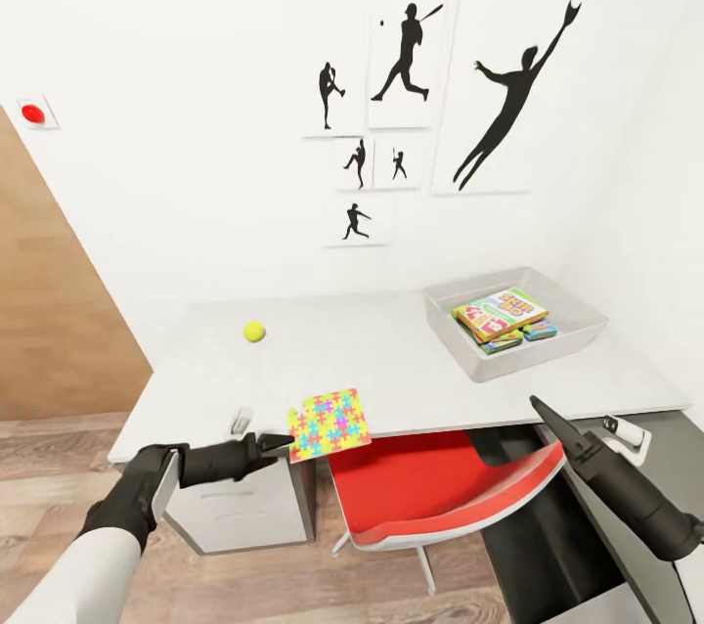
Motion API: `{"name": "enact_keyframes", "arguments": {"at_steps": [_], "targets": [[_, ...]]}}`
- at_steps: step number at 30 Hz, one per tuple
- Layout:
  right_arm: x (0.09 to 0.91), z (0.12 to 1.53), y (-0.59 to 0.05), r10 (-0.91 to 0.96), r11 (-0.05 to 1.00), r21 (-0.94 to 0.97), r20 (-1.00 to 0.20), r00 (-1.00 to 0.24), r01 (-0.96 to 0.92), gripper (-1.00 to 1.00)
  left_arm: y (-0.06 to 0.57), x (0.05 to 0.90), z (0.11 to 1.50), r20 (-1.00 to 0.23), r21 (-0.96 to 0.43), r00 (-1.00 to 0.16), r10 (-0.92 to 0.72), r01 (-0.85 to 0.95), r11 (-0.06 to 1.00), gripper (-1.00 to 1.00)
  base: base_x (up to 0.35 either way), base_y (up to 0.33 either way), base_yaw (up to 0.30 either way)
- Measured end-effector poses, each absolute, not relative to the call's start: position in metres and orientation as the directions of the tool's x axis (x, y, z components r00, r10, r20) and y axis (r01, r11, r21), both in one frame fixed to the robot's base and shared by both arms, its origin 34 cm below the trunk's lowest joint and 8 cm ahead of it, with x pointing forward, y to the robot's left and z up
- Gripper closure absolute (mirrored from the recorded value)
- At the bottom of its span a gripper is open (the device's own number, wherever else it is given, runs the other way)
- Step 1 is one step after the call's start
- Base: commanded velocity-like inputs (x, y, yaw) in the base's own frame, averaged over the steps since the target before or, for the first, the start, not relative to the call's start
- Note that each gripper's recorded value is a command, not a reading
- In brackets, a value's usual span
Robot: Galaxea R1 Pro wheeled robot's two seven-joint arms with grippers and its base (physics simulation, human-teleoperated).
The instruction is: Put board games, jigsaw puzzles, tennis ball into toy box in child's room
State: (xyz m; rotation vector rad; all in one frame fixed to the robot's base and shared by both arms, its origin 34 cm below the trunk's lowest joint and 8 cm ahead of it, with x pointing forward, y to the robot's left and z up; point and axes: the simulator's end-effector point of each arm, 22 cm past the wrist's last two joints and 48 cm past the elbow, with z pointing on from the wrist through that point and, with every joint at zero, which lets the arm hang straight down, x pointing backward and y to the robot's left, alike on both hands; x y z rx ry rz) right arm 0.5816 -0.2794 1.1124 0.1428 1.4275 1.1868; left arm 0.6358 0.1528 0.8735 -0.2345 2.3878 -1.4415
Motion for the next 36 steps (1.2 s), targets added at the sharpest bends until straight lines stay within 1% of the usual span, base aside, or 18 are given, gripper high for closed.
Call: {"name": "enact_keyframes", "arguments": {"at_steps": [6, 12, 21, 36], "targets": [[0.584, 1.108, -0.282, 0.683, 0.473, 0.700, -0.675, -0.279, -0.535, -1.00, 0.158, 0.642, 0.869, -0.215, -0.886, -0.913, -0.346, 0.033, 0.462, -1.00, 0.000, 0.000, 0.000], [0.586, 1.103, -0.283, 0.682, 0.474, 0.699, -0.676, -0.280, -0.535, -1.00, 0.142, 0.635, 0.857, -0.173, -0.904, -0.917, -0.360, 0.003, 0.428, -1.00, 0.000, 0.000, 0.000], [0.586, 1.103, -0.283, 0.681, 0.474, 0.699, -0.676, -0.280, -0.535, -1.00, 0.142, 0.631, 0.845, -0.160, -0.889, -0.918, -0.363, -0.026, 0.457, -1.00, 0.000, 0.000, 0.000], [0.590, 1.091, -0.283, 0.681, 0.475, 0.700, -0.676, -0.281, -0.533, -1.00, 0.148, 0.639, 0.832, -0.154, -0.891, -0.906, -0.394, -0.044, 0.451, -1.00, 0.000, 0.000, 0.000]]}}
